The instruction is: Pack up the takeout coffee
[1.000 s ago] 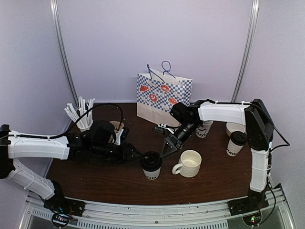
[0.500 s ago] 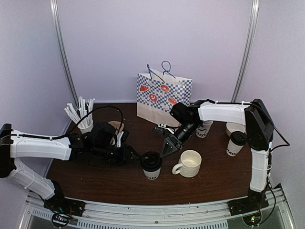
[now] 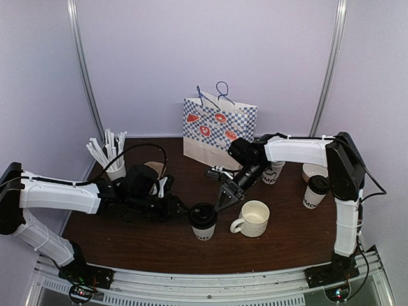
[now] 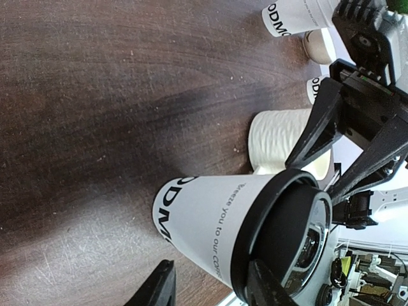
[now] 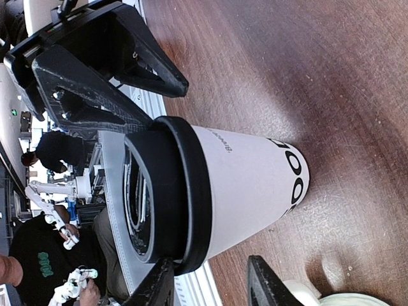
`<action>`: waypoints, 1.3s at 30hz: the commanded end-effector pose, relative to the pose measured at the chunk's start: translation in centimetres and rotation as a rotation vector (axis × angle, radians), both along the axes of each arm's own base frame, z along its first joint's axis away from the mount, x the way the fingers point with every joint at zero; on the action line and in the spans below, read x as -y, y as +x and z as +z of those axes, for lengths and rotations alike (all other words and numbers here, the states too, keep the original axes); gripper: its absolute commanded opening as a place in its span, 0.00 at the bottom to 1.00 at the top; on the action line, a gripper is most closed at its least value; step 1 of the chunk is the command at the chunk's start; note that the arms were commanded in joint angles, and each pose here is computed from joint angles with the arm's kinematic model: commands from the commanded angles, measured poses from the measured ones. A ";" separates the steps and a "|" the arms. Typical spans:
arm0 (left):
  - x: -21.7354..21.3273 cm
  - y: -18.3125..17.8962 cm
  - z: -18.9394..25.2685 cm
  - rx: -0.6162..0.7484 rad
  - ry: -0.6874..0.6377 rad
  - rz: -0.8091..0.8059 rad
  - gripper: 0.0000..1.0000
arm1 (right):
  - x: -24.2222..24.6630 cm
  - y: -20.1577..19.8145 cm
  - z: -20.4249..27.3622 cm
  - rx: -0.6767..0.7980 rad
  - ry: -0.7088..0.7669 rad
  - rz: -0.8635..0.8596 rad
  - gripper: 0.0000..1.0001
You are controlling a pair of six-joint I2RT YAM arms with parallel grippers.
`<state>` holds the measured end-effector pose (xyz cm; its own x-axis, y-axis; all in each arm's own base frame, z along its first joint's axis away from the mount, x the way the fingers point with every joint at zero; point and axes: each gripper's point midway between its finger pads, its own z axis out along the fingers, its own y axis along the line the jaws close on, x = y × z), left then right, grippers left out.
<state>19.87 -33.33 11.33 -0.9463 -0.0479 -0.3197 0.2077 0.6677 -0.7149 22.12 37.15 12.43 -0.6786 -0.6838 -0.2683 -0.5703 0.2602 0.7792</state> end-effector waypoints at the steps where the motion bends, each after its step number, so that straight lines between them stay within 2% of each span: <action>1: 0.1 -0.9 -1.7 -0.047 0.015 -0.018 0.41 | -0.5 -0.2 -1.1 -0.051 -0.010 0.002 0.42; 10: -0.1 -1.0 -2.9 -0.067 0.039 -0.021 0.41 | -0.6 -0.5 -2.7 -0.067 -0.058 0.006 0.43; 12: -0.2 -1.1 -3.4 -0.077 0.054 -0.020 0.40 | 0.0 -0.2 -4.4 -0.019 -0.146 0.005 0.41; 17: -3.1 -1.4 -6.6 -0.096 0.266 -0.005 0.36 | 2.6 1.1 -9.1 0.144 -0.438 -0.004 0.37; 21: -4.1 -1.8 -7.7 -0.101 0.309 -0.006 0.35 | 3.6 1.5 -10.8 0.155 -0.519 -0.006 0.36; 25: -3.0 -1.5 -6.2 -0.057 0.257 -0.035 0.34 | 2.3 1.1 -9.1 0.116 -0.427 0.017 0.35; 29: -1.1 -0.4 -1.6 0.080 0.163 -0.080 0.35 | 0.8 1.2 -4.1 0.135 -0.277 0.047 0.38; 34: 0.0 0.3 3.8 0.200 0.073 -0.097 0.39 | 0.6 2.4 2.1 0.177 -0.118 0.027 0.43; 39: -0.2 0.3 6.2 0.237 0.048 -0.094 0.47 | 1.2 3.4 4.2 0.168 -0.058 -0.005 0.47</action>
